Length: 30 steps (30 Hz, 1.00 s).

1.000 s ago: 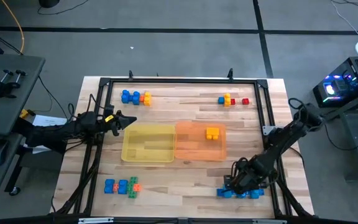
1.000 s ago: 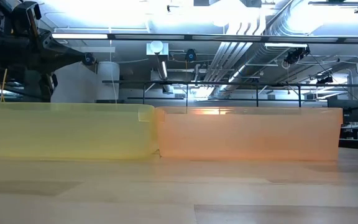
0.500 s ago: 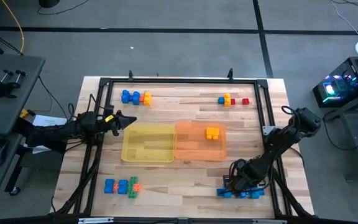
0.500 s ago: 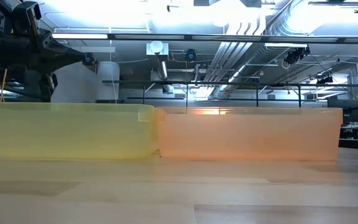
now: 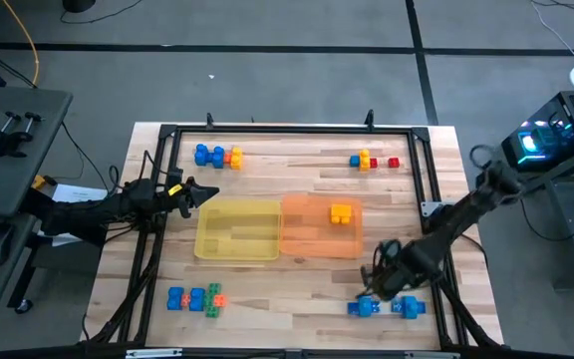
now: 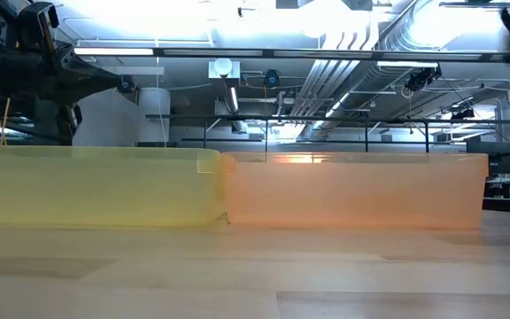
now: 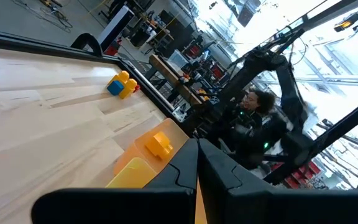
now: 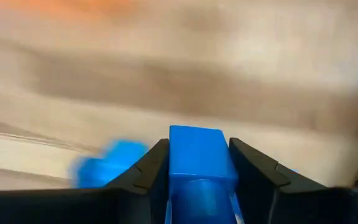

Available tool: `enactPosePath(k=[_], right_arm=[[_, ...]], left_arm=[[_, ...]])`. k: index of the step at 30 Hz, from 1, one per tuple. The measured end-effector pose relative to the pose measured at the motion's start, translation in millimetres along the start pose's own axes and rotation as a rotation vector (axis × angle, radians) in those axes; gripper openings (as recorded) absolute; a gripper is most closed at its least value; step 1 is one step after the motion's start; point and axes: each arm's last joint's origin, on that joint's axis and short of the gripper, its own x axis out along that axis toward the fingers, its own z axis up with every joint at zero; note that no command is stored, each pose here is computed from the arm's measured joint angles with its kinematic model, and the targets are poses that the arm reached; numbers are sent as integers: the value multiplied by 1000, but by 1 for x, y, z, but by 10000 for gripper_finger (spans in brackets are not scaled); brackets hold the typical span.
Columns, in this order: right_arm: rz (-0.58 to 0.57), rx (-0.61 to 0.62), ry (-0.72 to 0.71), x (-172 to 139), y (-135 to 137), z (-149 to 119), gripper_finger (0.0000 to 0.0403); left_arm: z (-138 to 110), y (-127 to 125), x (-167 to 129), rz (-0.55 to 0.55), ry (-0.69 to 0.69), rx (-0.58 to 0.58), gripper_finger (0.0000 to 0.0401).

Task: Sort blocks by size
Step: Put the large blue game piece into the orange bin, then put the left large yellow game piece into the orange bin

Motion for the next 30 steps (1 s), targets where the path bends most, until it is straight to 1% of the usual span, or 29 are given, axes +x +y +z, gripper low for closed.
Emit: enactPosePath(k=[3,5,6,8,10,13,16,17,18,20,23,25,27,30], right_arm=[[201,-32,-193,-36,6,18,132],[339,-41,-317,-53,15,31,132],[386,-52,-357,-59,20,37,132],[428,-91,-383,-61,33,51,132],[447,-149,-381,-54,49,62,132],[445,-226,-397,-40,68,78,132],[446,-281,-394,-31,83,92,133],[446,-298,-394,-29,86,96,141],[444,-318,-400,-27,89,100,158],[436,-354,-405,-26,91,106,207],[428,-371,-382,-26,92,115,279],[431,-387,-354,-26,92,120,314],[444,-389,-345,-28,93,123,337],[476,-419,-360,-31,94,124,350]], left_arm=[[0,0,0,0,0,0,0],[0,0,0,0,0,0,0],[0,0,0,0,0,0,0],[0,0,0,0,0,0,0],[0,0,0,0,0,0,0],[0,0,0,0,0,0,0],[0,0,0,0,0,0,0],[0,0,0,0,0,0,0],[0,0,0,0,0,0,0],[0,0,0,0,0,0,0],[0,0,0,0,0,0,0],[0,0,0,0,0,0,0],[0,0,0,0,0,0,0],[0,0,0,0,0,0,0]])
